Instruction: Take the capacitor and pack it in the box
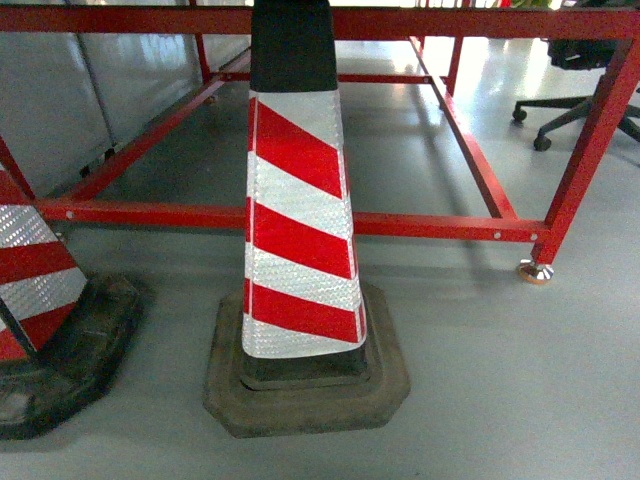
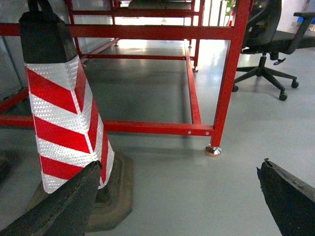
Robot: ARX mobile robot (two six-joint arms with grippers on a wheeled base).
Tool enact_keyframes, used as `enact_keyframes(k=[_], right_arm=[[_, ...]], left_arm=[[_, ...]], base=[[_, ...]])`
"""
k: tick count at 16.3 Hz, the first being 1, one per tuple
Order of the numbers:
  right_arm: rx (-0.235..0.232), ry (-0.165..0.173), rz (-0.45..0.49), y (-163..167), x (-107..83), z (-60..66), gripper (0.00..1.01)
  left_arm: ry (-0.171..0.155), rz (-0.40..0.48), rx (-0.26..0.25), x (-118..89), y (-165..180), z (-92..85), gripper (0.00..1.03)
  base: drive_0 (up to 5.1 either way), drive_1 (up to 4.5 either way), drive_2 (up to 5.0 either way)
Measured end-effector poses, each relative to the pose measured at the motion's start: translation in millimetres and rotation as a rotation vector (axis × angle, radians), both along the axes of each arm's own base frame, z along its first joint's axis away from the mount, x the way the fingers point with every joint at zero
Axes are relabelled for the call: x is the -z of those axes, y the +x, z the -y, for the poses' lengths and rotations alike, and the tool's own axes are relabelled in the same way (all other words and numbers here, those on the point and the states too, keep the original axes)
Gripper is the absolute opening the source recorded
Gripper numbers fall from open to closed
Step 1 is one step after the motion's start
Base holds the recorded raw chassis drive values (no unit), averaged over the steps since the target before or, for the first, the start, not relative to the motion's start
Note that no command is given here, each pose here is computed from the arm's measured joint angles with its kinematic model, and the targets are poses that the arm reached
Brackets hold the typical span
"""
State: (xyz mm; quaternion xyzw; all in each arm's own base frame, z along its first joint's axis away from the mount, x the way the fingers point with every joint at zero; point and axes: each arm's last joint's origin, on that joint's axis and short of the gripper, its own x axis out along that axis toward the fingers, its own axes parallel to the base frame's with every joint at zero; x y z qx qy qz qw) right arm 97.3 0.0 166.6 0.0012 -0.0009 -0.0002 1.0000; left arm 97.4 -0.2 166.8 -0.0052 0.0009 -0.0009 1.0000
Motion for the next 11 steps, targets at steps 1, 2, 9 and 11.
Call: enact_keyframes(k=[1,2,9,11], right_arm=[[0.000,0.000,0.000,0.0,0.0,0.0,0.98],[0.000,0.000,0.000,0.0,0.0,0.0,0.98],[0.000,0.000,-0.001,0.0,0.1,0.0,0.98],[-0.002,-0.001,0.000,0.0,0.0,0.0,0.98]], left_arm=[[0.000,0.000,0.000,0.0,0.0,0.0,0.44],[0.000,0.000,0.000,0.0,0.0,0.0,0.44],[0.001,0.000,0.000,0.0,0.0,0.0,0.44],[0.003,0.000,-0.001,0.0,0.0,-0.1,0.44]], base=[[0.0,0.00,0.0],[0.0,0.00,0.0],[0.0,0.00,0.0],[0.0,0.00,0.0]])
